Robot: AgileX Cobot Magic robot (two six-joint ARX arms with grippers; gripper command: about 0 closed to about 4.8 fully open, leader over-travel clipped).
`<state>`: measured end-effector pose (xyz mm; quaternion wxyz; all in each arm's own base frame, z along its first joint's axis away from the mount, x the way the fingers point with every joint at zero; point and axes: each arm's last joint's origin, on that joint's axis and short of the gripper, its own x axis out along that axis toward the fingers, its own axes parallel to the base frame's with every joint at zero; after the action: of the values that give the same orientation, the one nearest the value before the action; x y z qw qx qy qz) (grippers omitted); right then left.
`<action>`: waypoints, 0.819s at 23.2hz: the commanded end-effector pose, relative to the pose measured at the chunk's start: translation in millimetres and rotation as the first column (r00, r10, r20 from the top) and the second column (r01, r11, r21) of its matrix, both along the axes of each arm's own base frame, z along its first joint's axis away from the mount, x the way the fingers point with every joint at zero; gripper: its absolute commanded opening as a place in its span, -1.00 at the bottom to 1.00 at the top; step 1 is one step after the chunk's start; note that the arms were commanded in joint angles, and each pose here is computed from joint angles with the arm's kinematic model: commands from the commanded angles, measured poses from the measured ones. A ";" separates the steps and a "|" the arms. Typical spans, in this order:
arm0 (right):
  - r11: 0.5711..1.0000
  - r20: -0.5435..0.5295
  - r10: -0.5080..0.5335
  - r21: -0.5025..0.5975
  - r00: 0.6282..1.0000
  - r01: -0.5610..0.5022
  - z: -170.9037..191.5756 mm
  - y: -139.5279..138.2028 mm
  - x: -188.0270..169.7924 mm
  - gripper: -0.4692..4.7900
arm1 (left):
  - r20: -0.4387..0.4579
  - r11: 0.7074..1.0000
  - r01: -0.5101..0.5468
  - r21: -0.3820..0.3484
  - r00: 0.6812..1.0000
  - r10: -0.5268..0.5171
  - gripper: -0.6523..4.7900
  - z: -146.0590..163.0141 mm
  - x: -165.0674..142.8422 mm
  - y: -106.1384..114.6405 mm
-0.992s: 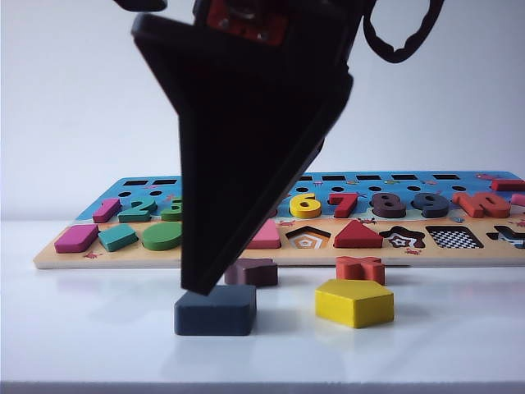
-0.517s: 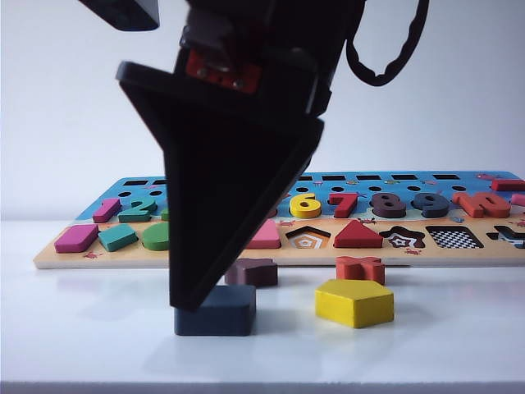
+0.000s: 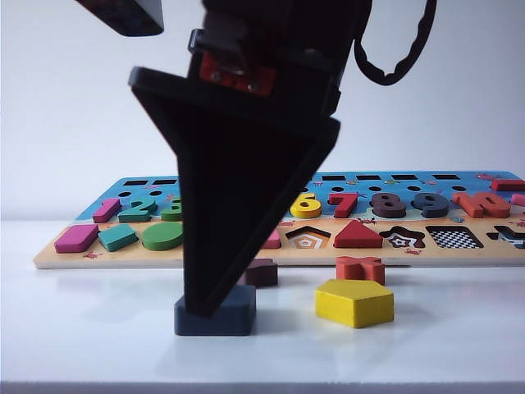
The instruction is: Insert the cube into the slot.
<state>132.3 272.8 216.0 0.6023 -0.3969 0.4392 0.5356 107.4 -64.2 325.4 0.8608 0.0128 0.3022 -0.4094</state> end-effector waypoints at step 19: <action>1.000 -0.005 -0.002 -0.013 1.000 0.002 -6.9 4.5 1.8 0.28 | 0.022 1.000 0.006 -0.010 1.000 -0.006 -0.72 2.5 0.9 -0.4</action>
<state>133.9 276.1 207.1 0.5944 -0.4013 0.4496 0.5325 107.4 -64.2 325.4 0.8608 0.0128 0.3022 -0.4094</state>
